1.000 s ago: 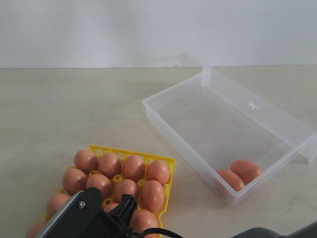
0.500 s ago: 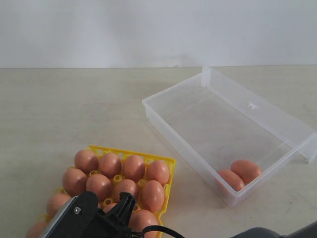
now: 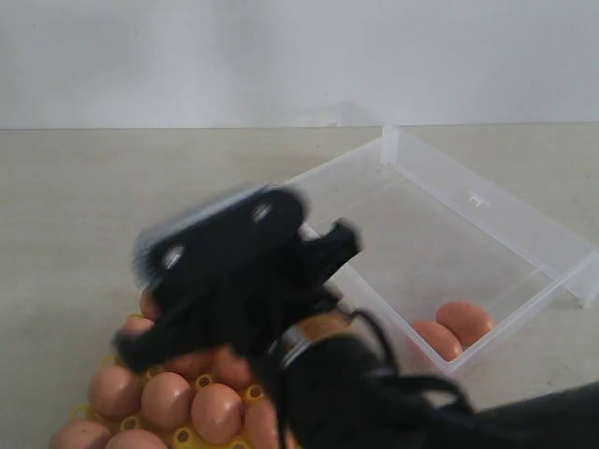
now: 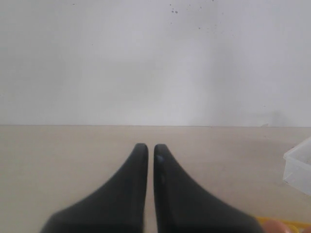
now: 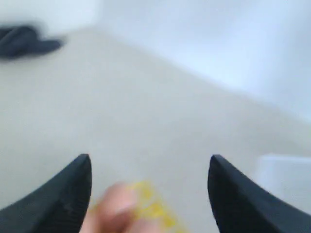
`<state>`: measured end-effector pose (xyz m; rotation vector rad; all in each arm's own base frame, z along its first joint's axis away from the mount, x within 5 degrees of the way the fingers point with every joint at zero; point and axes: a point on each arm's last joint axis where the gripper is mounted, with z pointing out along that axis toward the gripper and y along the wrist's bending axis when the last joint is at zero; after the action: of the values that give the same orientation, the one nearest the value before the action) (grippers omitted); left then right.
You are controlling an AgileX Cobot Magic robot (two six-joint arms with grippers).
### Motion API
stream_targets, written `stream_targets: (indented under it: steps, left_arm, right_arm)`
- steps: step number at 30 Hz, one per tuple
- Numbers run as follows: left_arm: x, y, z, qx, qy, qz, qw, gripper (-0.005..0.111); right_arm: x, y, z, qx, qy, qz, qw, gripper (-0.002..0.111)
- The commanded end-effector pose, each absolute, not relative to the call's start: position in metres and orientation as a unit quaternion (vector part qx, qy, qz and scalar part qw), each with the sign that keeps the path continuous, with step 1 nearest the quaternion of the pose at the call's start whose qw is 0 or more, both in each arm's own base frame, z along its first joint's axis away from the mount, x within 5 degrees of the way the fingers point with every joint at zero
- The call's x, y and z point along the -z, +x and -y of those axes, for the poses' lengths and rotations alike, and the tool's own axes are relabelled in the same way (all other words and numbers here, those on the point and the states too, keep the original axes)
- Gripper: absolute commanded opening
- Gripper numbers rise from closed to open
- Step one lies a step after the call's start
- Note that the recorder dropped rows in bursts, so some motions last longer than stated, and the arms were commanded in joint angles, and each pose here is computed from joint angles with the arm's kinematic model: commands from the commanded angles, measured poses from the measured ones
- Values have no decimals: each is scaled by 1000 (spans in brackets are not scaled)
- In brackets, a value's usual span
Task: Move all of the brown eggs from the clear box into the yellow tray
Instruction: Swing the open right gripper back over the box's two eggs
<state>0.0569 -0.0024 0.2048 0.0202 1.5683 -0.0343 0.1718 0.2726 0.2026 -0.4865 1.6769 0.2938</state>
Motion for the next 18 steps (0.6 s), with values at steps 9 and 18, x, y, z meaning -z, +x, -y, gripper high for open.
stream_targets:
  steps: [9, 18]
  left_arm:
    - [-206, 56, 2, 19, 5, -703, 711, 4]
    - [-206, 56, 2, 19, 5, -703, 711, 4]
  right_arm:
    - [-257, 353, -45, -96, -8, -859, 503, 30]
    - [-233, 345, 7, 31, 5, -880, 474, 30]
